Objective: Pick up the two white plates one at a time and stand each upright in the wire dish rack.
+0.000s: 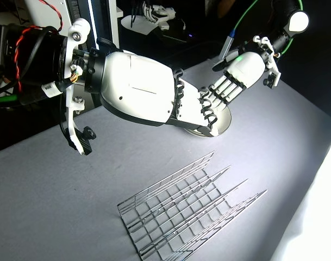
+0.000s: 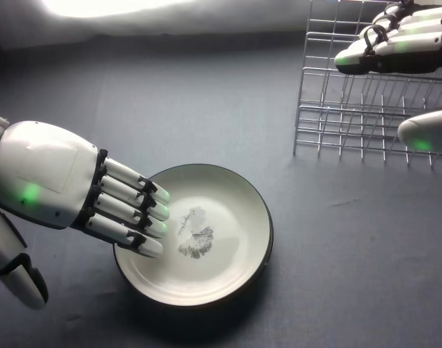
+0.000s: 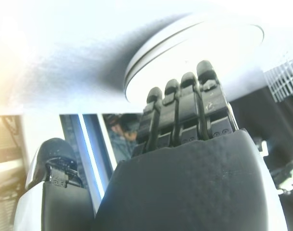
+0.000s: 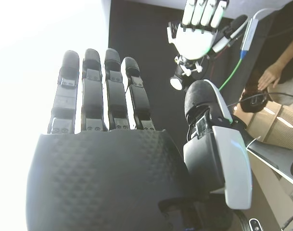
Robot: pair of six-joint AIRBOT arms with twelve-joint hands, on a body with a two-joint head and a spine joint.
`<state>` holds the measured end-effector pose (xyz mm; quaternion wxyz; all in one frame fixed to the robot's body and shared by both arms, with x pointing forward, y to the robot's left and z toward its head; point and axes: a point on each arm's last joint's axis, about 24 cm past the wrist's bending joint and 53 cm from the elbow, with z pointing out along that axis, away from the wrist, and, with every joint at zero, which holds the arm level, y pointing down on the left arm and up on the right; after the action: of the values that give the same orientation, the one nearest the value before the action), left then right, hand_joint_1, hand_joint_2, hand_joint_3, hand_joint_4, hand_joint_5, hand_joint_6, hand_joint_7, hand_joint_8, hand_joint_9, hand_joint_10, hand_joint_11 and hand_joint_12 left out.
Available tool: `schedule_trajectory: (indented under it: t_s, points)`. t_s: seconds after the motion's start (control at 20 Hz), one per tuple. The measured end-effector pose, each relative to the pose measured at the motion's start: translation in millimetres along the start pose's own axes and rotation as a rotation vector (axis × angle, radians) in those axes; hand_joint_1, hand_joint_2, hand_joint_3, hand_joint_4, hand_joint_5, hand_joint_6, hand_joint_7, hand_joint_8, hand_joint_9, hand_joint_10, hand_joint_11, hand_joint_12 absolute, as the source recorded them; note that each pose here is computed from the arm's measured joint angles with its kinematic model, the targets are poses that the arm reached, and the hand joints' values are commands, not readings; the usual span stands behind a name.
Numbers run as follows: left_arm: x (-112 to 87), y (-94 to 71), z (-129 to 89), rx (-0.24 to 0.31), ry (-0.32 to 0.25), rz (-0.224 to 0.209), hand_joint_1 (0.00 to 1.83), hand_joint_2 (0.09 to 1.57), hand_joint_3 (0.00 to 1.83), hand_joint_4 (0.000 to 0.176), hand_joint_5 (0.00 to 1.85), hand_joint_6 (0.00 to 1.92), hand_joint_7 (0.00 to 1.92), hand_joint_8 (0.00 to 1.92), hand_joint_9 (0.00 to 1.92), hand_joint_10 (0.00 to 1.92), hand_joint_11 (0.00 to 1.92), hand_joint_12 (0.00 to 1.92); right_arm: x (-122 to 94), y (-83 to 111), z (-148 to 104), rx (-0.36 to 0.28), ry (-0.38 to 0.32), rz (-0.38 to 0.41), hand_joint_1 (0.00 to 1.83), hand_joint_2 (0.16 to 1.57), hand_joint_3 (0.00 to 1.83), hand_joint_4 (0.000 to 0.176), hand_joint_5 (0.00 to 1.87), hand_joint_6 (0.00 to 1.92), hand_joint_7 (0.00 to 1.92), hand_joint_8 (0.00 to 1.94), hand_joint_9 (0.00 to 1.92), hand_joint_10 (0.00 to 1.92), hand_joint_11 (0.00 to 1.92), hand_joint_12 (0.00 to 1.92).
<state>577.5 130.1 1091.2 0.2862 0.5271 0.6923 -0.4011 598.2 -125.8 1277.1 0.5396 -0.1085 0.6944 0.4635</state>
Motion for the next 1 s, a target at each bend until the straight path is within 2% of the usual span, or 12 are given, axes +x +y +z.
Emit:
schedule_trajectory:
  t_s: [0.05,0.15,0.35,0.6,0.65,0.8,0.9,1.0]
  points:
    - [3.2,2.6,1,-0.003,0.01,-0.002,0.0,1.1,0.0,0.0,0.01,0.0,0.0,0.0,0.0,0.0,0.0,0.01,0,0.7,0,-0.003,-0.001,0.0,0.02,1.34,0.0,0.0,0.26,0.0,0.3,0.01,0.27,0.01,0.0,0.6]
    - [10.4,8.9,1,-0.013,0.031,-0.006,0.0,1.09,0.0,0.0,0.02,0.0,0.01,0.0,0.0,0.0,0.0,0.0,0,1.6,0,-0.007,-0.001,0.0,0.01,1.35,0.0,0.0,0.25,0.0,0.29,0.0,0.26,0.0,0.0,0.59]
    - [13.6,19.9,-5,-0.039,0.032,-0.016,0.0,1.1,0.0,0.0,0.02,0.0,0.0,0.0,0.0,0.0,0.02,0.01,0,3.1,0,-0.013,-0.001,-0.001,0.03,1.34,0.0,0.0,0.24,0.0,0.28,0.0,0.25,0.0,0.0,0.61]
    - [22.8,17.1,-1,-0.018,0.055,-0.022,0.0,1.11,0.0,0.0,0.02,0.0,0.0,0.0,0.0,0.0,0.02,0.01,0,4.6,1,-0.019,-0.001,0.0,0.0,1.35,0.0,0.0,0.25,0.0,0.28,0.0,0.25,0.0,0.0,0.62]
    - [25.0,15.6,-1,-0.012,0.064,-0.019,0.0,1.11,0.0,0.0,0.03,0.01,0.02,0.01,0.01,0.0,0.03,0.02,0,4.7,1,-0.019,-0.001,0.0,0.04,1.34,0.0,0.0,0.29,0.01,0.31,0.01,0.28,0.01,0.0,0.68]
    - [26.3,15.3,-1,-0.011,0.069,-0.018,0.0,1.1,0.0,0.0,0.04,0.01,0.02,0.01,0.01,0.0,0.03,0.02,0,5.0,1,-0.021,-0.001,0.0,0.02,1.34,0.0,0.0,0.27,0.0,0.3,0.0,0.26,0.0,0.0,0.65]
    - [31.7,14.4,-1,-0.008,0.082,-0.022,0.0,1.1,0.0,0.0,0.05,0.01,0.03,0.01,0.0,0.0,0.03,0.02,0,5.0,1,-0.021,-0.001,-0.001,0.07,1.33,0.0,0.0,0.3,0.01,0.33,0.01,0.3,0.01,0.0,0.73]
    - [32.9,13.8,-1,-0.006,0.085,-0.023,0.0,1.1,0.0,0.0,0.05,0.01,0.03,0.01,0.01,0.0,0.05,0.03,0,5.0,1,-0.021,-0.001,0.0,0.05,1.34,0.0,0.0,0.28,0.0,0.32,0.0,0.29,0.0,0.0,0.68]
